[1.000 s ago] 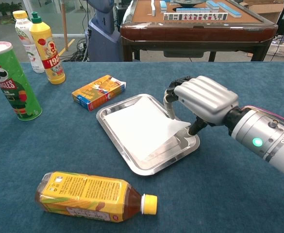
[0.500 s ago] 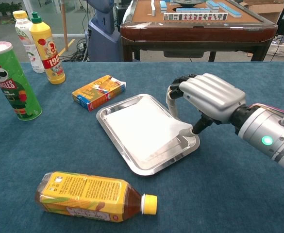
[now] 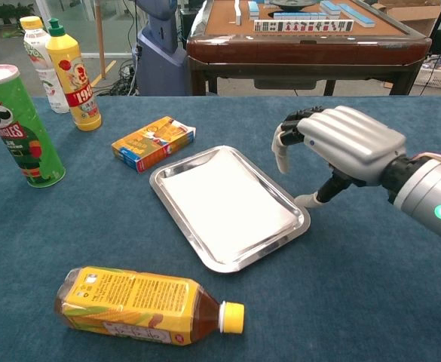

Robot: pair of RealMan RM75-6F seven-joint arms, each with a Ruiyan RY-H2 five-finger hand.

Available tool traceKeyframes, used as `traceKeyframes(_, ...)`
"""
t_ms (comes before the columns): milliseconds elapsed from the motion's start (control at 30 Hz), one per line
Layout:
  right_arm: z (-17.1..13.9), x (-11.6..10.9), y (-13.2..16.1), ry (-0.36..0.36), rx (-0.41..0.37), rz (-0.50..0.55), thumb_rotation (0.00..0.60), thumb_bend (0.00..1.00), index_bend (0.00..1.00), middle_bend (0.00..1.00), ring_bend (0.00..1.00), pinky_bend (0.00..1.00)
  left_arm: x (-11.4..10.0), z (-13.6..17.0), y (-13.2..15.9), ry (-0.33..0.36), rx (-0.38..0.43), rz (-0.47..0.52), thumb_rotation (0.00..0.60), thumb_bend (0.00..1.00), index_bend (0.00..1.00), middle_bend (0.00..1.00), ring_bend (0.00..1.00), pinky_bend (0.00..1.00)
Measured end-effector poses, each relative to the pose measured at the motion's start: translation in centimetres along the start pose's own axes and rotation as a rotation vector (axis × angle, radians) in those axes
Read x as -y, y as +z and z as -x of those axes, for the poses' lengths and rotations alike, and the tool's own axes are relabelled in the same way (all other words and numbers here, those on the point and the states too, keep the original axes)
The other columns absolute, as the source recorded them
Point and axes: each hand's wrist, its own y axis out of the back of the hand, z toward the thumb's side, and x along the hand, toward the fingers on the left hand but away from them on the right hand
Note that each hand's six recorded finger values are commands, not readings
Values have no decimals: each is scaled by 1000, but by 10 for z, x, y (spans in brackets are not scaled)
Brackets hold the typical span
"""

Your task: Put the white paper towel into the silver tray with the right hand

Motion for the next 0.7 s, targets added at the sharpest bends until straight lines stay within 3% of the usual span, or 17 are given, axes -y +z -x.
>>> traceKeyframes(200, -14, -22, -18, -29, 50, -55, 600, 25, 509, 308, 156, 189, -3, 0, 0, 7, -2, -3, 600, 274, 0, 0, 0, 0)
traceKeyframes(300, -27, -34, -33, -41, 104, -69, 600, 77, 493, 331, 207, 343, -2, -2, -1, 7, -3, -1, 600, 274, 0, 0, 0, 0)
traceKeyframes(367, -38, -42, -45, -50, 143, -76, 600, 161, 493, 342, 236, 401, -2, -3, 0, 5, 0, -3, 600, 274, 0, 0, 0, 0)
traceKeyframes(467, -58, -53, -66, -56, 204, -97, 600, 198, 490, 353, 270, 449, -2, -6, 1, 6, 7, -5, 600, 274, 0, 0, 0, 0)
traceKeyframes(700, -111, -77, -110, -47, 351, -170, 600, 198, 488, 383, 306, 476, 1, -12, 3, -5, 11, -7, 600, 274, 0, 0, 0, 0)
